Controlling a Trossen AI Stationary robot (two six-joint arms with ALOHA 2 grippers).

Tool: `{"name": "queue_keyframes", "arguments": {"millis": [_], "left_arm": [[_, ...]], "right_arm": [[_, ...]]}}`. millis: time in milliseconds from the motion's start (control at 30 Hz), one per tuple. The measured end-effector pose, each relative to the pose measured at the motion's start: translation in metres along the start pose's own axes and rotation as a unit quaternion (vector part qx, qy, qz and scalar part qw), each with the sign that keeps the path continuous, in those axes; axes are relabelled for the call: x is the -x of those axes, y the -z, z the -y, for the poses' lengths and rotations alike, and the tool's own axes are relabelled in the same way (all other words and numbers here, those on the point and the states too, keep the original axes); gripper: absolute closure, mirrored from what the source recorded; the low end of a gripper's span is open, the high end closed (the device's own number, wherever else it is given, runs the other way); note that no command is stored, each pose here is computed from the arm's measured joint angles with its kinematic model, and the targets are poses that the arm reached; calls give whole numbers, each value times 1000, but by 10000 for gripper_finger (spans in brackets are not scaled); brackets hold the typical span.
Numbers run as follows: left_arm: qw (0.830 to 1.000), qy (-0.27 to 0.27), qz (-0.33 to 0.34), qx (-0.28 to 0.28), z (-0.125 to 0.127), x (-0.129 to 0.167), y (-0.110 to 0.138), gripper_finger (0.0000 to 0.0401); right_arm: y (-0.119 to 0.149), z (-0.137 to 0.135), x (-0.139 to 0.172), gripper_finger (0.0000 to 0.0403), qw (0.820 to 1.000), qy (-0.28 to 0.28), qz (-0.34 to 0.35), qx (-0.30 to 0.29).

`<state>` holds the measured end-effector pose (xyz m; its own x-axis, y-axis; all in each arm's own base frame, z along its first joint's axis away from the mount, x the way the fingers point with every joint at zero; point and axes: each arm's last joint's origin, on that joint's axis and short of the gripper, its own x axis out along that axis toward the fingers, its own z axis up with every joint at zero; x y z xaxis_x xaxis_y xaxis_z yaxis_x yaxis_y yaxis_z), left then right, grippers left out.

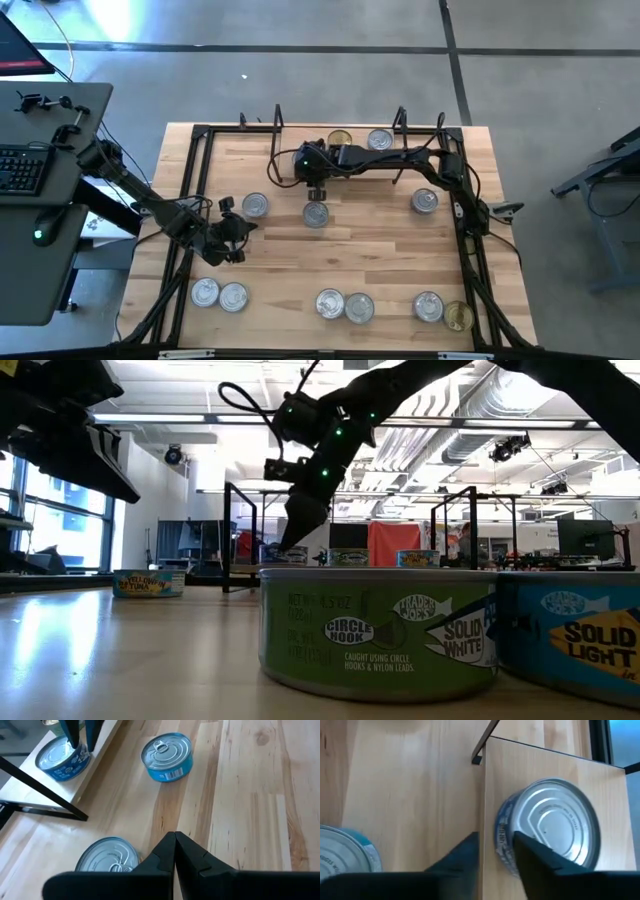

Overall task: Stack canned seafood by type on shelf
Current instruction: Put the top left blue tuna can on the shelf

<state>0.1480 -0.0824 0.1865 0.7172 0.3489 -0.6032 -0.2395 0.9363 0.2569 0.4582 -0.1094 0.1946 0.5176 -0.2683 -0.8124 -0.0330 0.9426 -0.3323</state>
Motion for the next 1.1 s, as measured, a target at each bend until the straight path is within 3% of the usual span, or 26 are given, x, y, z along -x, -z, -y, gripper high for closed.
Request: {"name": "queue_keyframes", "arguments": {"millis": [200, 433, 567, 767, 900, 1100], "left_arm": [[1000, -8, 5, 0, 0, 0, 0, 401], [1000, -8, 4, 0, 0, 0, 0, 401], [1000, -8, 5, 2, 0, 0, 0, 401], [1000, -8, 5, 2, 0, 0, 0, 401], [1000, -8, 5, 2, 0, 0, 0, 401], [1000, -8, 5, 0, 0, 0, 0, 401]], "right_arm": [[-4, 8, -1, 396, 999, 16, 32, -15], [-12, 31, 0, 379, 988, 57, 111, -91], [-15, 38, 8, 377, 988, 58, 107, -92], [-7, 40, 18, 377, 997, 3, 26, -67], [2, 48, 13, 377, 995, -50, 43, -74], [13, 60, 1, 385, 990, -37, 60, -120]]}}
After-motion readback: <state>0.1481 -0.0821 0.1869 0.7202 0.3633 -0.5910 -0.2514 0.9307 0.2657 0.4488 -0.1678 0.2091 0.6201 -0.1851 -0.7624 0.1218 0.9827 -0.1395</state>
